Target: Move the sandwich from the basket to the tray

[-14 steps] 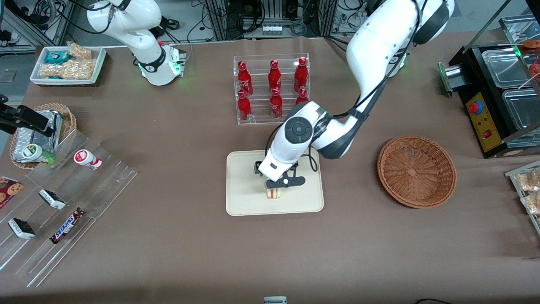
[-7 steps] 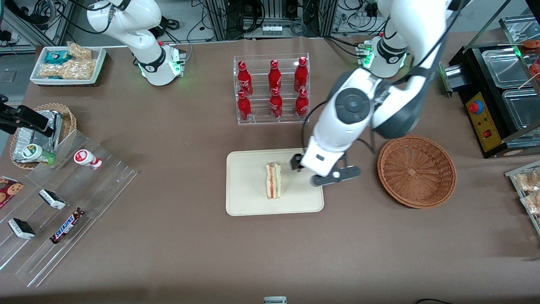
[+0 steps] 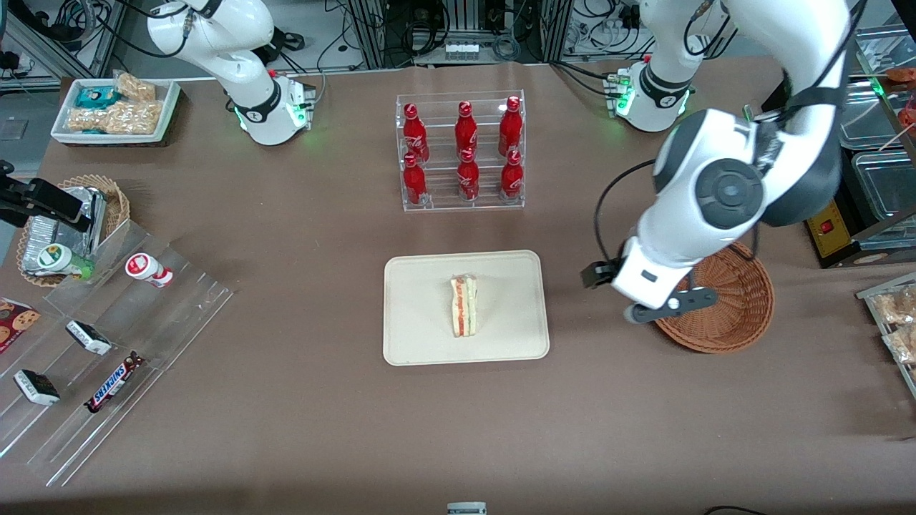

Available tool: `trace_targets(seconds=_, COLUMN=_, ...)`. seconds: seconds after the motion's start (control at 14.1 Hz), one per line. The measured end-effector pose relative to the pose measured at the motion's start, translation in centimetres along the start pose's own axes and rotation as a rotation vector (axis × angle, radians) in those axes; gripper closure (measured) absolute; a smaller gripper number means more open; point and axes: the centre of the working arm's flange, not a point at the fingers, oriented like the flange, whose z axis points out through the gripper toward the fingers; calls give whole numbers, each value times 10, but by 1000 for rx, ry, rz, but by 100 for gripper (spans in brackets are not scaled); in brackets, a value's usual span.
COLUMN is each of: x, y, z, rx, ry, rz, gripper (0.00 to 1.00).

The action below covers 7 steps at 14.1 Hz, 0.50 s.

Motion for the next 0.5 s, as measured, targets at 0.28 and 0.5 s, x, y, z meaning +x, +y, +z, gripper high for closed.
trace_targets(seconds=0.28, x=-7, y=-53, z=-39, rx=37, ry=-37, rz=56, gripper=0)
trace_targets(seconds=0.5, x=-20, y=-90, z=-71, rx=56, ry=-56, rz=103, gripper=0)
